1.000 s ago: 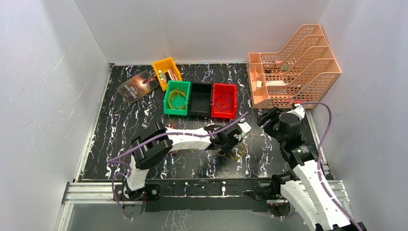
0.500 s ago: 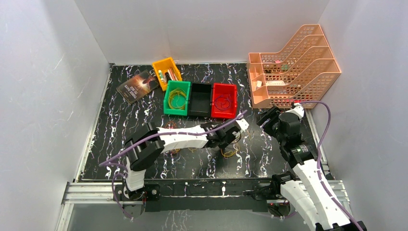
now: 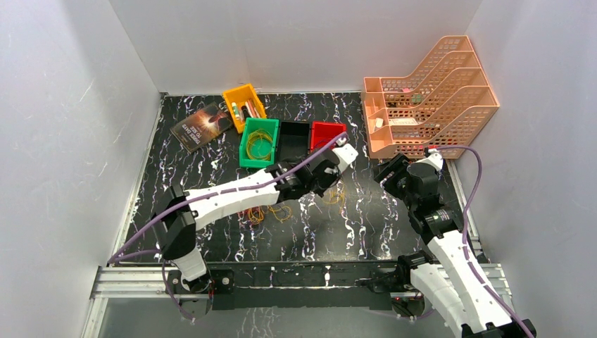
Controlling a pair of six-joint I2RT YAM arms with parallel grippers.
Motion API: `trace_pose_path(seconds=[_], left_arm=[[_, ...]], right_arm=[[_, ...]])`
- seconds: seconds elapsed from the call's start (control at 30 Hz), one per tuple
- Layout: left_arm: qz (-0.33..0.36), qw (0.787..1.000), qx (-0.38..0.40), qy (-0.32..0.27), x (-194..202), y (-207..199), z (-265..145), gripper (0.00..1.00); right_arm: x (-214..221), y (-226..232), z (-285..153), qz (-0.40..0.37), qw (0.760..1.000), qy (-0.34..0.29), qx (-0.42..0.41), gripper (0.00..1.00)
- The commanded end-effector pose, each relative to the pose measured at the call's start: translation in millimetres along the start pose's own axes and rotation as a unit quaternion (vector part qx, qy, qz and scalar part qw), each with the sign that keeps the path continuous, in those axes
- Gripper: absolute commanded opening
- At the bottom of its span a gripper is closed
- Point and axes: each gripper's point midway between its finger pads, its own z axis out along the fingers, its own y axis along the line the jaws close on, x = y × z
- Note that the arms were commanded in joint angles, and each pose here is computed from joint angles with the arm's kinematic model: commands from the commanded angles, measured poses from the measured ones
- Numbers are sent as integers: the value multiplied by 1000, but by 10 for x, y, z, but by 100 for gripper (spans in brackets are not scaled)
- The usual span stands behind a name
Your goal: Untangle the cables
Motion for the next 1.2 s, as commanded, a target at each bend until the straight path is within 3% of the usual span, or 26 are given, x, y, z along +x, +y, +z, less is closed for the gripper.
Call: trace_pose_path(seconds=[0.0, 0.2, 0.63, 0.8, 0.93, 1.17], left_arm=[[11, 998, -31, -48, -435, 378, -420, 0], [14, 994, -69, -81, -759, 883, -633, 0], [38, 978, -167, -116, -1061, 1896, -834, 0], [61, 973, -196, -102, -999, 2224, -779, 0], [83, 973, -208, -64, -731, 2501, -497, 0], [77, 969, -232, -40, -551, 2783, -506, 0]], right_arm=[[-141, 153, 2, 3, 999, -23, -28, 72], [-141, 159, 8, 3, 999, -23, -30, 72], [-130, 145, 10, 2, 999, -23, -29, 72], [-111, 128, 12, -1, 999, -23, -29, 72], [-100, 102, 10, -5, 999, -23, -27, 72], [-91, 74, 12, -5, 999, -24, -23, 72]])
